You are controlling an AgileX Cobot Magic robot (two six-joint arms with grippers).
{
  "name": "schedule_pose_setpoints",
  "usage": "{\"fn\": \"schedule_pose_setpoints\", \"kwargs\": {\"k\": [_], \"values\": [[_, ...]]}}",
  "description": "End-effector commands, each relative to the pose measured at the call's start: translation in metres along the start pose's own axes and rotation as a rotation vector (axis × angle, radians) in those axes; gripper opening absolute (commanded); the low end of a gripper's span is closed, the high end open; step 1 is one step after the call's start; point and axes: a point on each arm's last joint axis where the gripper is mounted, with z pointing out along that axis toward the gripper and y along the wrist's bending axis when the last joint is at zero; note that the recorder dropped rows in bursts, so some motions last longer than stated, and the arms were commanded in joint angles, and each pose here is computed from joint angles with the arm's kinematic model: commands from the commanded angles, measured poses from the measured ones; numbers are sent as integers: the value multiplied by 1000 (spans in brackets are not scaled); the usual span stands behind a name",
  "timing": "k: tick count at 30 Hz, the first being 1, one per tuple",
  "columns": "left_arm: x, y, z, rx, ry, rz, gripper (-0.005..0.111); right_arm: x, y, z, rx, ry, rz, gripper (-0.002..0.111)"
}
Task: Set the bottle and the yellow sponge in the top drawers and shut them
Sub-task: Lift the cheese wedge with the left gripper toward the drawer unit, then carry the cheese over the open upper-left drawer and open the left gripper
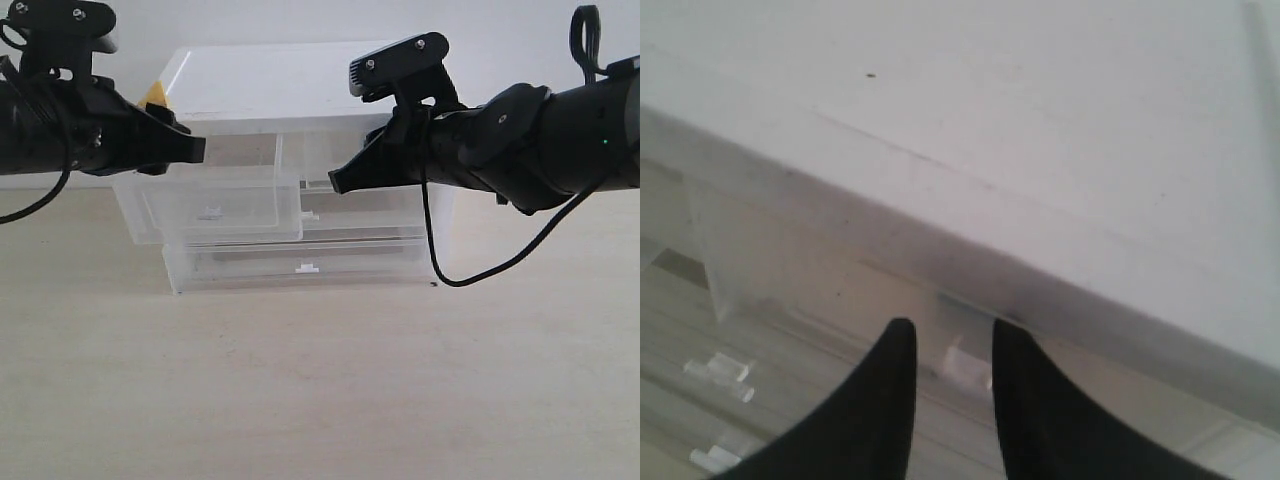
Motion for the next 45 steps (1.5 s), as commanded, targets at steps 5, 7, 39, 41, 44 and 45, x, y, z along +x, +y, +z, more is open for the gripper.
{"fn": "schedule_pose_setpoints", "kwargs": {"k": [5,7,39,41,44,45], "values": [[-20,-5,9,39,-52,8,4,-7,-5,-3,30,-35,-6,24],[-21,-8,13,67,-52,9,4,-7,-5,-3,30,-35,-6,24],[10,-17,32,129,44,-6,4,-8,-5,-3,37,-43,-17,24],[10,-17,32,129,44,-6,4,-8,-5,-3,37,-43,-17,24],[9,-17,32,129,44,-11,4,-8,-5,-3,37,-43,-17,24],[9,-17,32,129,44,-14,4,-8,-5,-3,37,-43,-17,24]]}}
